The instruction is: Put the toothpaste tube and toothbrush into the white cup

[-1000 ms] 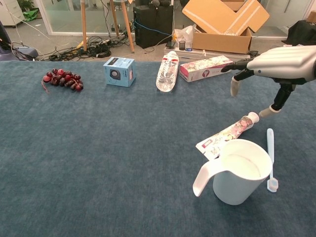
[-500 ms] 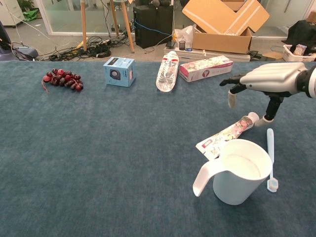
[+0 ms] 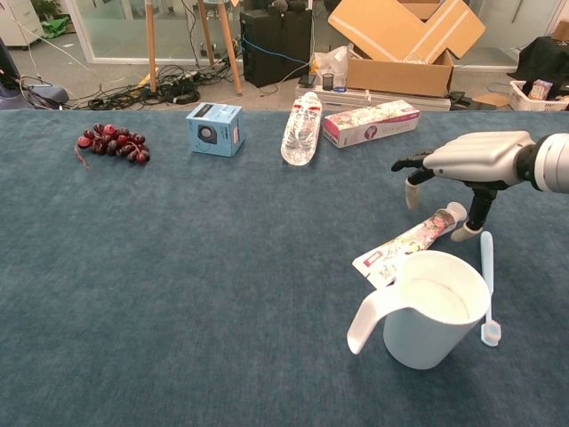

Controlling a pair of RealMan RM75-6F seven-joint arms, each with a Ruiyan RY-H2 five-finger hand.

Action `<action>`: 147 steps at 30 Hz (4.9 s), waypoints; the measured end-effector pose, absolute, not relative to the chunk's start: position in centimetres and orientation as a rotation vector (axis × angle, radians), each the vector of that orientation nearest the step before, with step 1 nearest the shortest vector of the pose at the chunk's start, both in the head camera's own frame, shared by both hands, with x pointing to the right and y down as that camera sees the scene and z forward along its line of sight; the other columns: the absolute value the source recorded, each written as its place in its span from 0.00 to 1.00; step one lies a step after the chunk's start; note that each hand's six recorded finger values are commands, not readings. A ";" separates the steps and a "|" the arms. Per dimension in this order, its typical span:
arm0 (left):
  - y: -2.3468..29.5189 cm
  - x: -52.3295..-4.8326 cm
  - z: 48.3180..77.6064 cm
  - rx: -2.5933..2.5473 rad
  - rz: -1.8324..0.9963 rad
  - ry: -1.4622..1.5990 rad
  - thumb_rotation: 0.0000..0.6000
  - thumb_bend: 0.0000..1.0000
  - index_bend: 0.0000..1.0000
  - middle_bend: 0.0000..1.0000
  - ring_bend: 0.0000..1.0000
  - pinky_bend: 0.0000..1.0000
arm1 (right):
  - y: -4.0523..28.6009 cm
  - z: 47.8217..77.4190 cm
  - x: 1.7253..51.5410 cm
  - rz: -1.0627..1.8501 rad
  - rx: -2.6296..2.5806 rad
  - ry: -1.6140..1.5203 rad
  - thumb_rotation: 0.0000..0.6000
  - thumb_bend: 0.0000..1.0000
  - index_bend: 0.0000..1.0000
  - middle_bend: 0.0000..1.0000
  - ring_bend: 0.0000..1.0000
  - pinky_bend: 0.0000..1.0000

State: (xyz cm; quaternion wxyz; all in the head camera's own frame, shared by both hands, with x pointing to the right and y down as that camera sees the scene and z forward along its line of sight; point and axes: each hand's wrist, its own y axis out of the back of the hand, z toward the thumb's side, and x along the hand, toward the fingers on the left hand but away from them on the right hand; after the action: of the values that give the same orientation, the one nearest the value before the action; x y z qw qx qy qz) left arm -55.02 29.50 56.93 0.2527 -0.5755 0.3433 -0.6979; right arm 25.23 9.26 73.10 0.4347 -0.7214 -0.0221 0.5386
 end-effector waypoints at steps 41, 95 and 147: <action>29.7 -55.2 57.0 -1.565 -1.914 0.938 1.00 0.00 0.49 0.27 0.21 0.29 | 8.6 72.5 25.5 1.338 -1.856 -0.171 1.00 0.29 0.64 0.02 0.00 0.14; 29.9 -54.8 57.4 -1.558 -1.925 0.921 1.00 0.00 0.49 0.27 0.21 0.29 | 12.8 47.8 25.7 1.027 -2.156 -0.310 1.00 0.30 0.65 0.03 0.00 0.14; 30.0 -54.7 57.1 -1.565 -1.913 0.924 1.00 0.00 0.49 0.27 0.21 0.29 | 13.4 53.0 23.5 1.103 -2.170 -0.166 1.00 0.30 0.65 0.03 0.00 0.14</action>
State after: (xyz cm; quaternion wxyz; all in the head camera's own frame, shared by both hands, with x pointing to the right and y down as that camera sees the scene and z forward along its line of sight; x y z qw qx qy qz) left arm -54.69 29.99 57.14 0.2489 -0.5744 0.3392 -0.7022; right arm 23.46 13.37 53.03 0.3437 -0.8352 -0.0638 0.4245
